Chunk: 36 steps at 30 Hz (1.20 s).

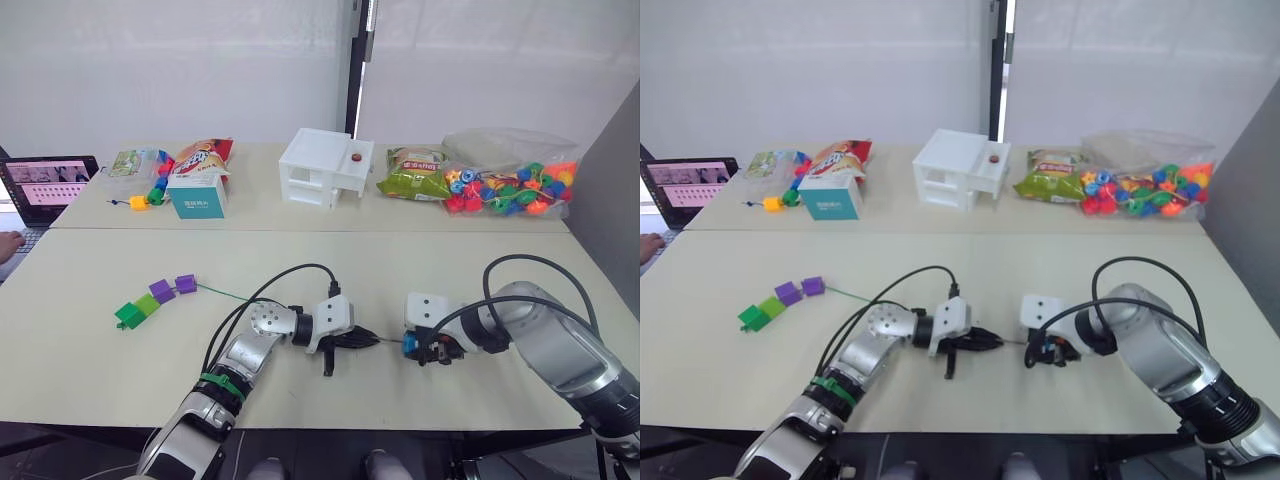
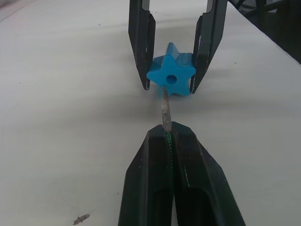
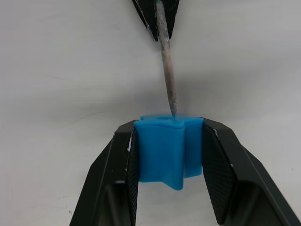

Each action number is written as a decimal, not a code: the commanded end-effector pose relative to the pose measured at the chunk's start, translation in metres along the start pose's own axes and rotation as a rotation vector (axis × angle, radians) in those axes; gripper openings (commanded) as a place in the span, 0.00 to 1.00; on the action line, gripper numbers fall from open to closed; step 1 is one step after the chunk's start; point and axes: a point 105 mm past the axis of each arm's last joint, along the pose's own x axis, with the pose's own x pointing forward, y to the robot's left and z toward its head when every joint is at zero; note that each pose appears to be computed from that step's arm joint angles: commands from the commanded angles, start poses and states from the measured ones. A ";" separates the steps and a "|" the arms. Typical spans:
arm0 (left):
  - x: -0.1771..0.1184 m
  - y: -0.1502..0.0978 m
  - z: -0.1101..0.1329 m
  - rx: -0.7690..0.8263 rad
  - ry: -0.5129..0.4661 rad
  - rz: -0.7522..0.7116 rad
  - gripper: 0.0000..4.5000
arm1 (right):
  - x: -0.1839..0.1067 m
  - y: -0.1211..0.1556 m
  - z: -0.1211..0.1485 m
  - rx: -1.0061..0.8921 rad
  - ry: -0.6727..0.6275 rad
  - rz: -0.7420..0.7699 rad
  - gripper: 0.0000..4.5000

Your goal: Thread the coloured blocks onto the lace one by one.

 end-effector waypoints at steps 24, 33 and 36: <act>0.006 0.001 0.024 0.013 -0.102 -0.026 0.00 | 0.005 0.011 -0.012 0.047 0.039 0.025 0.30; 0.012 -0.006 0.017 -0.006 -0.083 -0.045 0.00 | 0.006 0.009 -0.009 0.044 0.031 0.024 0.30; 0.018 -0.004 0.017 0.000 -0.078 -0.047 0.00 | 0.005 0.008 -0.007 0.041 0.025 0.019 0.30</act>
